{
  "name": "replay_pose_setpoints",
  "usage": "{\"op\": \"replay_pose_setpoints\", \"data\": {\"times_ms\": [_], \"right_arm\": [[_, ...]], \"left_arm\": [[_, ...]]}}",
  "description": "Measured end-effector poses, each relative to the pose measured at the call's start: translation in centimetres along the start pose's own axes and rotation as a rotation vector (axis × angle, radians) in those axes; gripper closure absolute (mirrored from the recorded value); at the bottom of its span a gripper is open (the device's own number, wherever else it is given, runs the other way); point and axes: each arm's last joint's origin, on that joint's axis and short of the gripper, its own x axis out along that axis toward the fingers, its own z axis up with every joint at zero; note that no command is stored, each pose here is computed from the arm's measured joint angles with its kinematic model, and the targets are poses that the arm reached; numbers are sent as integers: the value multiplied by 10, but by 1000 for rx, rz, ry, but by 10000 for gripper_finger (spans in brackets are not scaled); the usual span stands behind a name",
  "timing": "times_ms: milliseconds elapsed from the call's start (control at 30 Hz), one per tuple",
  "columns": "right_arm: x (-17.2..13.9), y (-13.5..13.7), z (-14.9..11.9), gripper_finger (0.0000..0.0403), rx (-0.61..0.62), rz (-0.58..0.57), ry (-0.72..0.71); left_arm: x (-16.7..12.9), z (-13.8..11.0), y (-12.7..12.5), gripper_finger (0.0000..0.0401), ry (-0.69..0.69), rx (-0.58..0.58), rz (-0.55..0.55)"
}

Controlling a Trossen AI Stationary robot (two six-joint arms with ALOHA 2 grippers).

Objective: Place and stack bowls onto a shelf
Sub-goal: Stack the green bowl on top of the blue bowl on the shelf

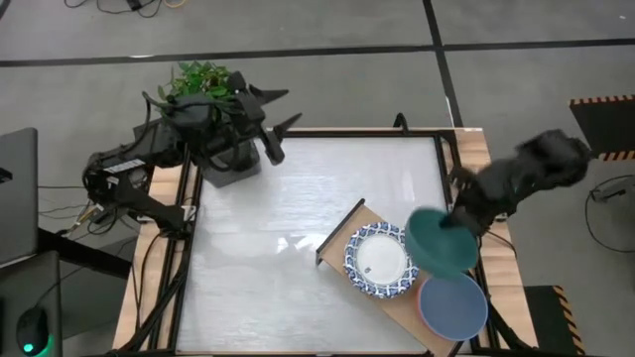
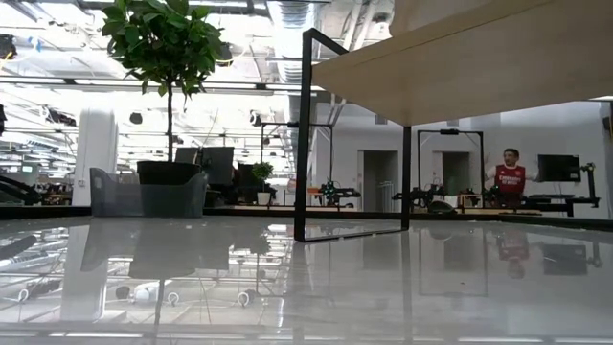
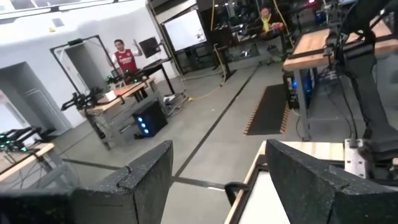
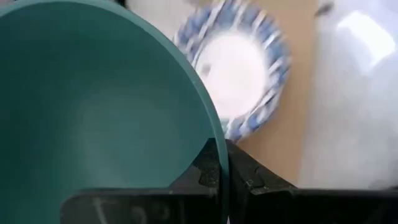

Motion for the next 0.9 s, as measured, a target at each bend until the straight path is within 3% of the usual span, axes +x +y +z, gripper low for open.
{"op": "replay_pose_setpoints", "data": {"times_ms": [167, 300, 467, 900], "right_arm": [[20, 21, -29, 379, 24, -47, 115], [30, 31, -54, 379, 72, -99, 122], [35, 32, -81, 379, 170, -208, 137], [60, 28, -121, 379, 201, -318, 115]], "left_arm": [[5, -5, 1, 159, 32, 17, 11], [10, -9, 3, 159, 48, 23, 18], [15, -12, 6, 159, 50, 19, 4], [21, -15, 12, 159, 52, -34, 1]]}}
